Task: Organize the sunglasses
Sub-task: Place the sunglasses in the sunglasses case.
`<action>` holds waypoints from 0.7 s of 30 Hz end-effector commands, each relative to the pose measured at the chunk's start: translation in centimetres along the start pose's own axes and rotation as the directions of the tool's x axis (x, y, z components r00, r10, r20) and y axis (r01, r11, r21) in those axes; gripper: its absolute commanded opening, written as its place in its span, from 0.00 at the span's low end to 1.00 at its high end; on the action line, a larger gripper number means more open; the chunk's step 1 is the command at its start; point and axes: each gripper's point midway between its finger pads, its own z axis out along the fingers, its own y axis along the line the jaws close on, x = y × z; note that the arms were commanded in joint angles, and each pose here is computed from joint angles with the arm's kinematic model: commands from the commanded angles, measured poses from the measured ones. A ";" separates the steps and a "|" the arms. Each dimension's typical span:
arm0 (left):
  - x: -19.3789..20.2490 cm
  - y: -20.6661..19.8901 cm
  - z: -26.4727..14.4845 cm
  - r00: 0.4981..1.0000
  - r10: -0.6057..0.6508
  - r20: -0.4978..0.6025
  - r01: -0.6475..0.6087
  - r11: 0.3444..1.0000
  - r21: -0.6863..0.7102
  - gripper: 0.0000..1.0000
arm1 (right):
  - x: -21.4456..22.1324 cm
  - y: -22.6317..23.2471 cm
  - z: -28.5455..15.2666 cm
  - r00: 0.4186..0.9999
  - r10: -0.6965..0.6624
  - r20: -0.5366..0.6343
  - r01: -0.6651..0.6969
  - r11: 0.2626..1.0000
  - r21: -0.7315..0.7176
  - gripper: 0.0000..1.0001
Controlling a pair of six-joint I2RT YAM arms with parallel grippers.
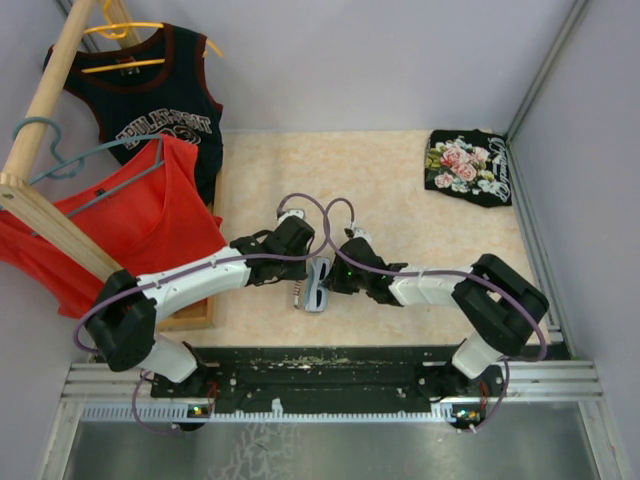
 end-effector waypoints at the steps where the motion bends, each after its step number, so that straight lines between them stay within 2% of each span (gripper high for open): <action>1: -0.9 -0.6 -0.6 1.000 -0.003 0.023 0.003 1.000 0.011 0.34 | -0.9 2.2 0.7 0.999 -0.032 0.024 0.033 0.999 -0.043 0.05; 21: -1.1 -0.6 -1.2 0.999 -0.008 0.033 0.007 1.000 0.023 0.34 | -0.4 1.5 1.5 0.996 -0.090 -0.006 0.090 0.995 0.034 0.05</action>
